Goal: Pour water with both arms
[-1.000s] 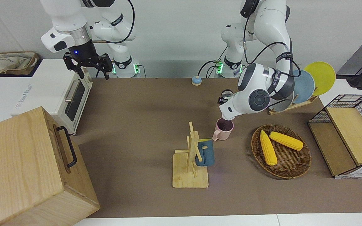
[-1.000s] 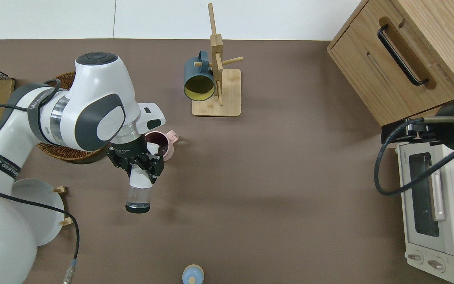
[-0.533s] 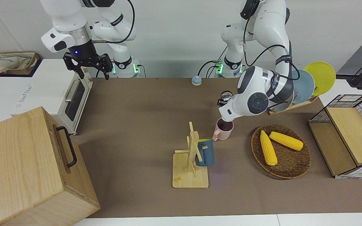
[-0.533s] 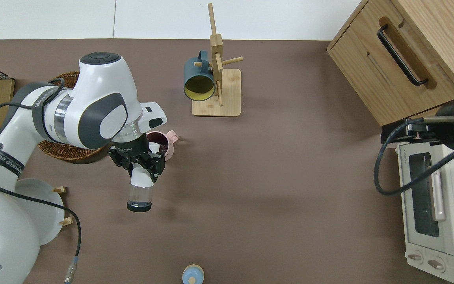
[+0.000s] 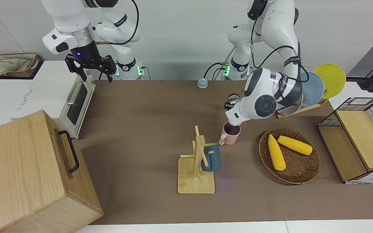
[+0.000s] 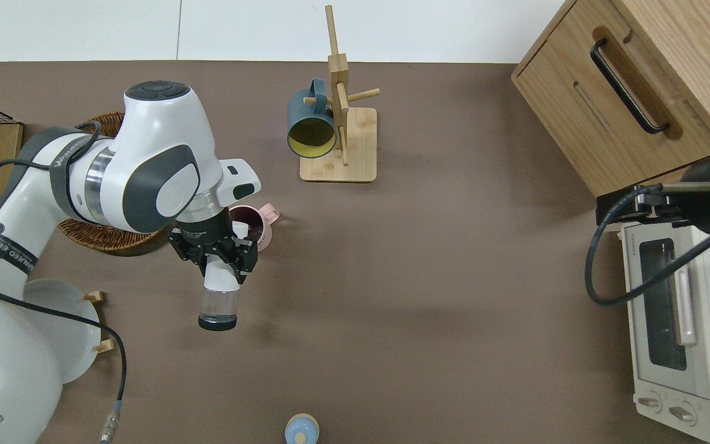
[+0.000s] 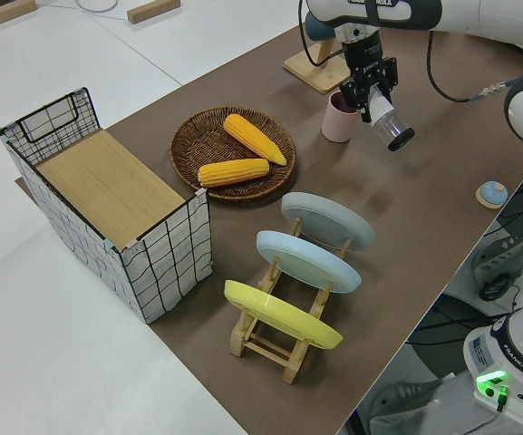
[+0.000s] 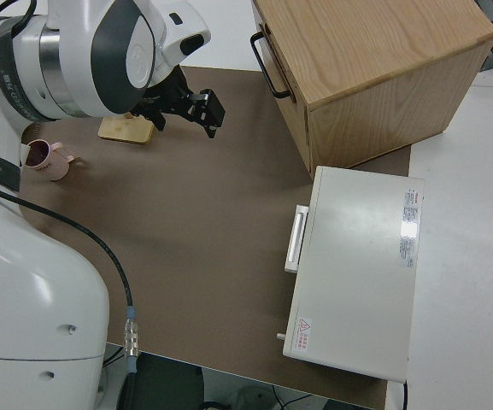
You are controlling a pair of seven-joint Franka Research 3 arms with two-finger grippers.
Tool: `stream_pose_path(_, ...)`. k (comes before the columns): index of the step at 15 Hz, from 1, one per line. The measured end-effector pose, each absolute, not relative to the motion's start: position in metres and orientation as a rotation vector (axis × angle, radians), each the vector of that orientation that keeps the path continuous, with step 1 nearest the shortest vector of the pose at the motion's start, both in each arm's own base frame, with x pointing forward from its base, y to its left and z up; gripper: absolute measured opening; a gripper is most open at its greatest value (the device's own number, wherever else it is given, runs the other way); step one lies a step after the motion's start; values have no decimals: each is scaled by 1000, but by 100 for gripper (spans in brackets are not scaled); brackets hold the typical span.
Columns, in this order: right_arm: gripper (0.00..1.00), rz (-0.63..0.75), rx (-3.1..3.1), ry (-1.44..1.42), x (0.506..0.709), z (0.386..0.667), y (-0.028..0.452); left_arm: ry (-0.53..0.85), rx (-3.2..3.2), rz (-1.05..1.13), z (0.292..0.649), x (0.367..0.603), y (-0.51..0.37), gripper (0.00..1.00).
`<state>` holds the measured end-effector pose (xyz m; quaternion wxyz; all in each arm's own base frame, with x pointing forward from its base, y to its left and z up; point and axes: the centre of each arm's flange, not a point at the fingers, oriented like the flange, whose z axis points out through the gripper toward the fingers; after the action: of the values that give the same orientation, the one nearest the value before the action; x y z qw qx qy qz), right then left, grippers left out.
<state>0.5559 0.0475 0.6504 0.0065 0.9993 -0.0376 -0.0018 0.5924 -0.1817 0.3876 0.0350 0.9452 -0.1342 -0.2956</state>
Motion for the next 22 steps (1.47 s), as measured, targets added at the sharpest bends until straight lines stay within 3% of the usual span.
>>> stream_pose_path(13,100,-6,3126,-118,556,650,48,-392,2933,-884,403,587,-181,63)
stream_pose_path(22,100,-6,3126,-118,556,650,48,-326,3021,-568,411,548,-173,63)
